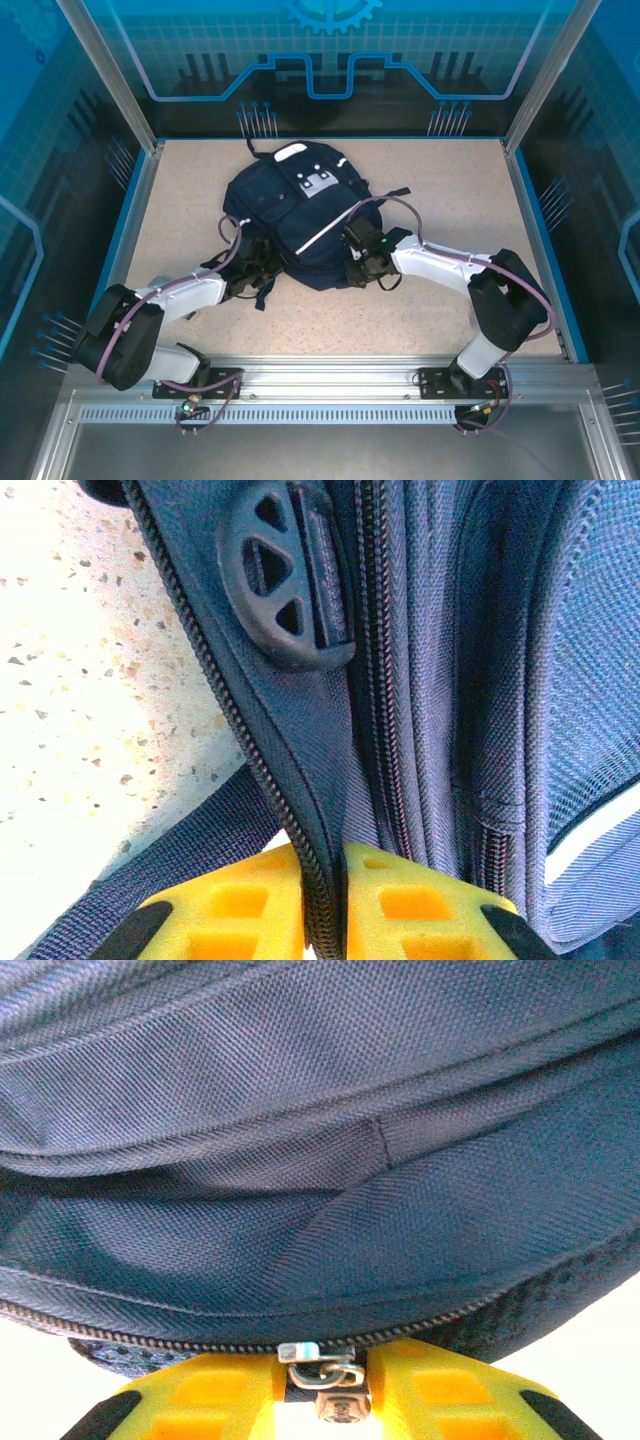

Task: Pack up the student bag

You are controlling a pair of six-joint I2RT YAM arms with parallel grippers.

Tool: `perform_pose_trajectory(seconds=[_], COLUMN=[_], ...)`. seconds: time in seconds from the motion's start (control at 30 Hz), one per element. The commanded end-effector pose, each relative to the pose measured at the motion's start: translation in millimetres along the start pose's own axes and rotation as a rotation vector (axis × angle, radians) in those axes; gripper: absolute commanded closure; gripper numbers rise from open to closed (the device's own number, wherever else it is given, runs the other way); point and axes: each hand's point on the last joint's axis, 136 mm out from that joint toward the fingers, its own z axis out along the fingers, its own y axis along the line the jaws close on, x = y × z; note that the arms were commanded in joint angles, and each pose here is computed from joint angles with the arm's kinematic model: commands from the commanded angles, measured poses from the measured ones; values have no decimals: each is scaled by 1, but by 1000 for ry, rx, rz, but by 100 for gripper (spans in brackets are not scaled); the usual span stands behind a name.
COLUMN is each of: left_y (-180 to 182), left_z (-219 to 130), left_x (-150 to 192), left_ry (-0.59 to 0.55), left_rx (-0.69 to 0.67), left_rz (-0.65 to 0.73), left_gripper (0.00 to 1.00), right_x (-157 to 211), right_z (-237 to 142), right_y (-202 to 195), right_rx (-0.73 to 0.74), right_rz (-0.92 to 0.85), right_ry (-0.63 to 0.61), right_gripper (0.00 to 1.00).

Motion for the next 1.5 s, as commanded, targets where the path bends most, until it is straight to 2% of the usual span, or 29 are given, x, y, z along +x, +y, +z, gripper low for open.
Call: perform_pose_trajectory(seconds=[0.0, 0.1, 0.17, 0.23, 0.33, 0.37, 0.5, 0.67, 0.77, 0.83, 0.9, 1.1, 1.23, 1.47], left_y=[8, 7, 6, 7, 9, 10, 14, 22, 25, 26, 22, 10, -2, -59], left_z=[-5, -5, -5, -6, -7, -7, -9, -11, -12, -12, -13, -13, -8, 12], left_x=[-5, -5, -6, -7, -9, -9, -12, -19, -23, -25, -27, -37, -41, -36], left_ry=[-24, -25, -27, -30, -33, -35, -43, -55, -59, -59, -55, -57, -40, 71], left_rx=[-25, -26, -26, -30, -35, -41, -55, -79, -83, -84, -79, -62, -41, 177], left_rz=[15, 17, 19, 18, 20, 20, 26, 31, 27, 28, 39, 72, 108, 226], left_gripper=[83, 83, 83, 83, 83, 83, 84, 86, 86, 86, 86, 85, 85, 83], right_x=[-2, -2, -2, -3, -5, -5, -3, 6, 10, 8, 2, 8, 23, 30], right_z=[4, 6, 7, 5, 0, -3, -12, -19, -19, -18, -18, -19, -26, -38], right_y=[13, 10, 6, 0, -10, -12, -27, -69, -89, -88, -69, 26, 77, 146], right_rx=[-87, -73, -52, -19, 32, 48, 125, 315, 355, 322, 233, -181, -414, -661], right_rz=[-26, -24, -21, -9, 10, 16, 43, 126, 196, 199, 150, -57, -112, -159], right_ry=[14, 17, 14, 8, -13, -17, -31, -14, 1, -2, -21, -24, -14, -25], right_gripper=[71, 70, 74, 80, 95, 97, 99, 100, 100, 100, 100, 100, 100, 100])
